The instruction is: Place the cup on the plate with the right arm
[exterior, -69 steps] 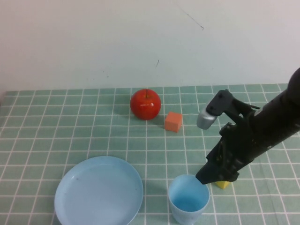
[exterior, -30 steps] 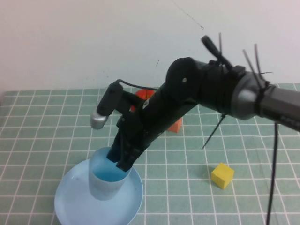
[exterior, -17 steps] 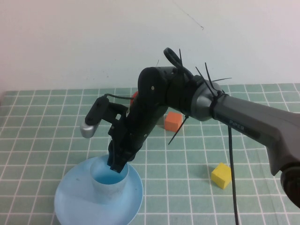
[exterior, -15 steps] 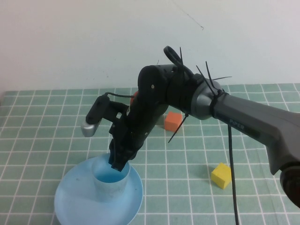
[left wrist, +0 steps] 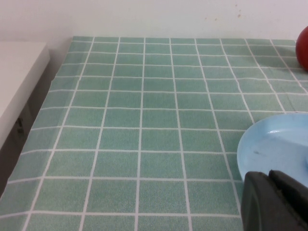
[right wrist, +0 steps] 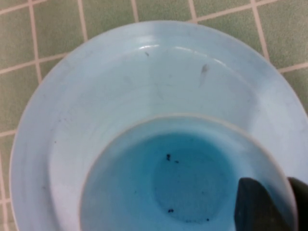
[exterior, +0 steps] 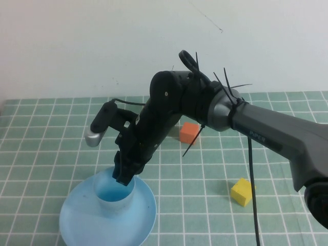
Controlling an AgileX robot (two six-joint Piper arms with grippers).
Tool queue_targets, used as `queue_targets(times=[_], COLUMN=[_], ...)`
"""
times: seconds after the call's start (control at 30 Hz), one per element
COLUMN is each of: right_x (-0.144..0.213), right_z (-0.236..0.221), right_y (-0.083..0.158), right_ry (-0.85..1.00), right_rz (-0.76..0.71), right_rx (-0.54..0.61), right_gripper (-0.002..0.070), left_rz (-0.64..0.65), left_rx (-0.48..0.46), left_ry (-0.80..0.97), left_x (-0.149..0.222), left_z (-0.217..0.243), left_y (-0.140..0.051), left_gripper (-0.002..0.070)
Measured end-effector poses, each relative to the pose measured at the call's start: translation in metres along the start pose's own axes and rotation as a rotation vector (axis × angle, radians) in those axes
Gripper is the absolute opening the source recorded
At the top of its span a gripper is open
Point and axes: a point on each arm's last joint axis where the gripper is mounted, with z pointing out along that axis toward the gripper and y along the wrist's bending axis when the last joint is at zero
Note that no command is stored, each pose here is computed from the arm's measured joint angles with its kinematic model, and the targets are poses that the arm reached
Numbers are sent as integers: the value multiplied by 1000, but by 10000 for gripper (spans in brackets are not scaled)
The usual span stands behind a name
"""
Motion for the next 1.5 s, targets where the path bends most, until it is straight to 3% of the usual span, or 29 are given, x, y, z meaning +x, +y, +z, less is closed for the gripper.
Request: queue_targets(times=[0.2, 0.43, 0.57, 0.77, 0.87, 1.03, 1.2, 1.3, 1.5], right_x=[-1, -9, -23, -36, -38, -38, -31, -24, -2], right_z=[0, -13, -42, -94, -119, -170, -250, -304, -391], right_y=[0, 2, 7, 10, 13, 18, 32, 50, 95], right_ry=[-9, -1, 21, 21, 22, 26, 23, -13, -130], right_rz=[18, -3, -45, 22, 47, 38, 21, 17, 22], right_rx=[3, -6, -13, 159, 246, 444, 755, 914, 1103], right_gripper=[297, 349, 302, 85, 22, 2, -1, -1, -2], left_rz=[0, 0, 0, 0, 0, 0, 0, 0, 0], left_rx=[0, 0, 0, 0, 0, 0, 0, 0, 0], left_ry=[0, 0, 0, 0, 0, 0, 0, 0, 0], left_x=[0, 0, 0, 0, 0, 0, 0, 0, 0], left_z=[0, 0, 0, 0, 0, 0, 0, 0, 0], left_y=[0, 0, 0, 0, 0, 0, 0, 0, 0], left_gripper=[-3, -3, -3, -3, -3, -3, -3, -3, -4])
